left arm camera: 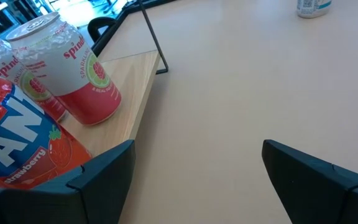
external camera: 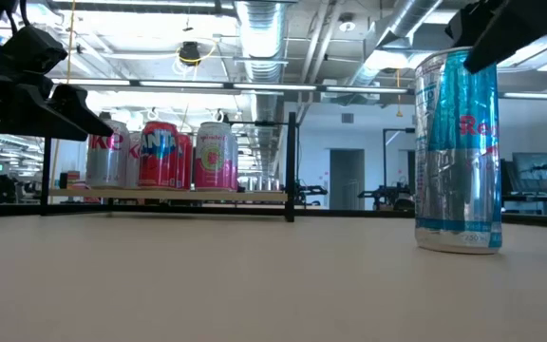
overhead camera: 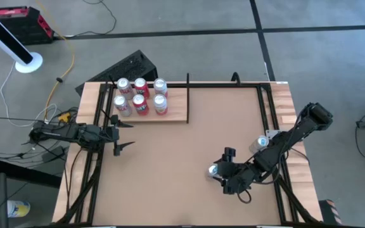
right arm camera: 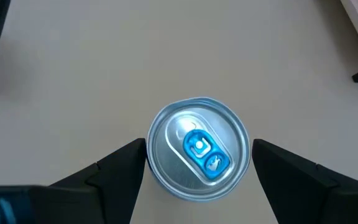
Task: Place canned beverage on shelf
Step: Put the bottom blue soda can on the shelf
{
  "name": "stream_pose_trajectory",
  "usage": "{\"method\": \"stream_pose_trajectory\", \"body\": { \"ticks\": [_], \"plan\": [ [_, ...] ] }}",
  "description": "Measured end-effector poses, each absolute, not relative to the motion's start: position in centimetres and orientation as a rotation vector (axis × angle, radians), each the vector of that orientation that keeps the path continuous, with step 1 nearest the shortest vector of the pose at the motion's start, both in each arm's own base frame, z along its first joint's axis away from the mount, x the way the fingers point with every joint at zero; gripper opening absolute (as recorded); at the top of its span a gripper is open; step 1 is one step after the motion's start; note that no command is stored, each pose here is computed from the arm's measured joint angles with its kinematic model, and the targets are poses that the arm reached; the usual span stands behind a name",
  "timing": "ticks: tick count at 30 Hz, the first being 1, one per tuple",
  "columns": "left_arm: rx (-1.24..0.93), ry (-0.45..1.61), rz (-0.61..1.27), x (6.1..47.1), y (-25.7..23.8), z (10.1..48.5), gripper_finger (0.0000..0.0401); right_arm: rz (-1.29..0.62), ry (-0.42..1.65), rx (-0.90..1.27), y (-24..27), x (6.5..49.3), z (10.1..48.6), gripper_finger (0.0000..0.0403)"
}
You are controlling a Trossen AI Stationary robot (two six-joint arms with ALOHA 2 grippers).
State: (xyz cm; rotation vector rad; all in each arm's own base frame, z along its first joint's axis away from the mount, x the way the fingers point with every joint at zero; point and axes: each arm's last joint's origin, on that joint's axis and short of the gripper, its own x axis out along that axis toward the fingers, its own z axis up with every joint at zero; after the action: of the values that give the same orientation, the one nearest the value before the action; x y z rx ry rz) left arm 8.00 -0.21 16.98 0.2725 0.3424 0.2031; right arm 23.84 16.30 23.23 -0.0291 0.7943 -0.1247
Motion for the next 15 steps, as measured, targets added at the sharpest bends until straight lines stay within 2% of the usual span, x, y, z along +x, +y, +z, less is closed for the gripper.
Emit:
{"method": "stream_pose_trajectory", "body": {
  "ticks": [9,15],
  "plan": [
    [0.272,0.342,0.203,8.00,-0.21,16.99,0.0336,-0.130,0.795,-0.018,16.29,23.83,23.22,0.0316],
    [0.272,0.342,0.203,8.00,-0.21,16.99,0.0336,-0.134,0.793,-0.008,16.30,23.84,23.23,0.0284]
  ]
}}
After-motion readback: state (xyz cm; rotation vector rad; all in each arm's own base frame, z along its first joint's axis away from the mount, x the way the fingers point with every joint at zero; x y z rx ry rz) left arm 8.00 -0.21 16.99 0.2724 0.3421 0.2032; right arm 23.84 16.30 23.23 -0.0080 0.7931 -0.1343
